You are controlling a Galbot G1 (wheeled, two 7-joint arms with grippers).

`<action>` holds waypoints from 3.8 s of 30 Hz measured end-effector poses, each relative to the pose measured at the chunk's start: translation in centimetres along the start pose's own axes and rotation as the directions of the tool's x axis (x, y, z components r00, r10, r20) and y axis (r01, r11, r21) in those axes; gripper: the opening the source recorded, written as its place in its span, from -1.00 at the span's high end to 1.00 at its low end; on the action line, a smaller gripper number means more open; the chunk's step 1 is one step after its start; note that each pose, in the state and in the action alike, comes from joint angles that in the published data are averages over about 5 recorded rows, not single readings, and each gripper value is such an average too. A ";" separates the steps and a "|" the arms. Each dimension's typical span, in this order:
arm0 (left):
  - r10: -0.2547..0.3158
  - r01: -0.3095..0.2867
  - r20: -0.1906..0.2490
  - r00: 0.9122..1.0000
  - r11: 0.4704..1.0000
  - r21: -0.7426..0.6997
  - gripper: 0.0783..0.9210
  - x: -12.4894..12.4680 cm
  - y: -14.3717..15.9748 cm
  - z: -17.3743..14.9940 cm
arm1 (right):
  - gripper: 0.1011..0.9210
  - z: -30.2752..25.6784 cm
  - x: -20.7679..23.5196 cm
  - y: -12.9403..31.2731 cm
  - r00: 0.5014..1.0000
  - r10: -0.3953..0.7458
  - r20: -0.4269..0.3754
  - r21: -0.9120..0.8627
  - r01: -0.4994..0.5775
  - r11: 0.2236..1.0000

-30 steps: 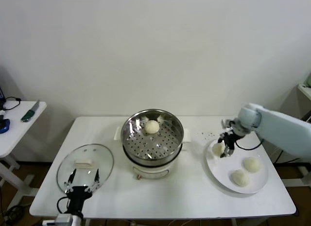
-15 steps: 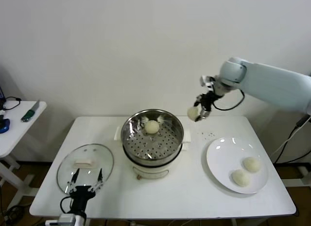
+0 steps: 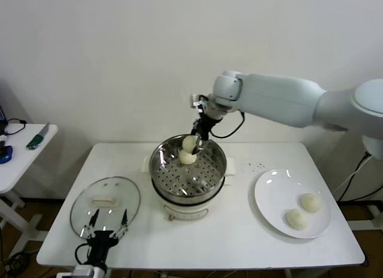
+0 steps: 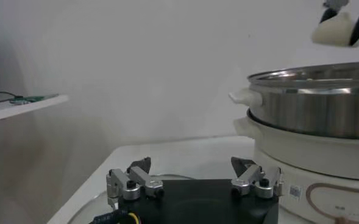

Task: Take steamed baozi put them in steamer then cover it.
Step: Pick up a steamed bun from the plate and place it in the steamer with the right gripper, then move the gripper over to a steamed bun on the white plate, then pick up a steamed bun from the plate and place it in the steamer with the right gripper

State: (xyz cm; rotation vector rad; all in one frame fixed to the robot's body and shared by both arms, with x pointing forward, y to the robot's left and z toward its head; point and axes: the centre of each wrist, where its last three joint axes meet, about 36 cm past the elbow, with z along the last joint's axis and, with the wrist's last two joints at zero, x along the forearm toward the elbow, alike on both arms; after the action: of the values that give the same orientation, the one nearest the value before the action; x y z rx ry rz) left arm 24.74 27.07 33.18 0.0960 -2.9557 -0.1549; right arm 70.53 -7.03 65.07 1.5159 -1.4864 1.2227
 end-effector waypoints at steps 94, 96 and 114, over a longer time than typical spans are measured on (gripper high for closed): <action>-0.061 0.060 -0.062 0.996 0.998 -0.025 -0.77 0.9 0.5 1.0 | -0.75 36.0 -5.3 19.3 0.921 -0.215 -0.326 -0.179 0.163 0.970; -0.061 0.060 -0.061 0.996 0.998 -0.026 -0.77 0.8 0.5 1.0 | -0.72 36.2 -5.6 19.3 0.920 -0.217 -0.326 -0.180 0.165 0.970; -0.058 0.057 -0.057 0.997 0.998 -0.023 -0.77 0.7 0.3 0.8 | -0.39 35.3 -3.6 16.9 0.924 -0.186 -0.333 -0.116 0.156 0.981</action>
State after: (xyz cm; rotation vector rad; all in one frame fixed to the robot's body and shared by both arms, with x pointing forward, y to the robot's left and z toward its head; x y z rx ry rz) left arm 23.90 27.39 32.60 0.1795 -2.8944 -0.1880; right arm 59.92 -40.63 47.67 1.2678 -1.1385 1.2261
